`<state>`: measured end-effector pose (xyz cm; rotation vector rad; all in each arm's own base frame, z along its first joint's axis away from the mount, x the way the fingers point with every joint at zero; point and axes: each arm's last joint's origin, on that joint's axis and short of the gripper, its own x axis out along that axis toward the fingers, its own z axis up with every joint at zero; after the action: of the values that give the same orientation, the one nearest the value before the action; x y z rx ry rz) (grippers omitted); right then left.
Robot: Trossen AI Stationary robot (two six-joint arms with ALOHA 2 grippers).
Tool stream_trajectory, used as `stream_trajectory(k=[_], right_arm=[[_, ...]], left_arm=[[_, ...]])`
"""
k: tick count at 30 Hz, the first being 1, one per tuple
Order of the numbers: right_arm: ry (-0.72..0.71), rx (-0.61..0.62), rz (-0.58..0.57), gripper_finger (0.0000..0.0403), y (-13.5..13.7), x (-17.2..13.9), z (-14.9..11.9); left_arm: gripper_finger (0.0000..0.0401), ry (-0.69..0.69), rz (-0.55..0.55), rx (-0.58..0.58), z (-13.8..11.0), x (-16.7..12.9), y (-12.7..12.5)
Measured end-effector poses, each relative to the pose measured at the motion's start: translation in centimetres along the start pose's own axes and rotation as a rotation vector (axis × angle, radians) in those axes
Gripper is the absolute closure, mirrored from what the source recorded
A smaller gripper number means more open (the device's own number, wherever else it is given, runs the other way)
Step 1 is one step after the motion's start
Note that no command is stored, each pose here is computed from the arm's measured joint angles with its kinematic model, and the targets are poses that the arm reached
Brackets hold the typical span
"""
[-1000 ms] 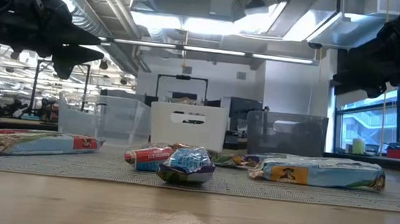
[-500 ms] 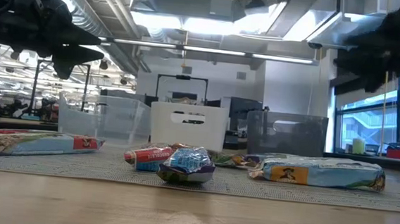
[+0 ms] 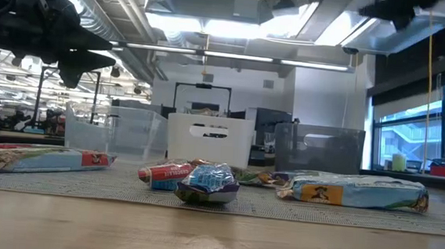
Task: Pick and place Granola Bars by type
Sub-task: Put the top right yellow granola bar into the black bin
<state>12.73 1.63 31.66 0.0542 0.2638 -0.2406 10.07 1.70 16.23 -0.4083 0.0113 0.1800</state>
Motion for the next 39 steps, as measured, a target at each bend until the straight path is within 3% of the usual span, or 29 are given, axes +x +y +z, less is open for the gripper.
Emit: stream_trajectory(k=[6,13,22,29,39], right_arm=[[0.323,-0.055,-0.056,0.0166,2.9,4.0,5.2],[0.674,0.14,-0.109,0.0166,6.9,8.5,5.8],[0.886,0.272,-0.087,0.0166,11.4,13.2,1.9],[0.99,0.442,-0.308,0.0166,13.0,15.9,-1.8],[1.075,0.368,-0.422,0.0166,14.1,19.0,-6.1]], left_arm=[[0.0239,0.0,0.0,0.0,0.0,0.0,0.0],[0.0239,0.0,0.0,0.0,0.0,0.0,0.0],[0.0239,0.0,0.0,0.0,0.0,0.0,0.0],[0.0239,0.0,0.0,0.0,0.0,0.0,0.0],[0.0239,0.0,0.0,0.0,0.0,0.0,0.0]])
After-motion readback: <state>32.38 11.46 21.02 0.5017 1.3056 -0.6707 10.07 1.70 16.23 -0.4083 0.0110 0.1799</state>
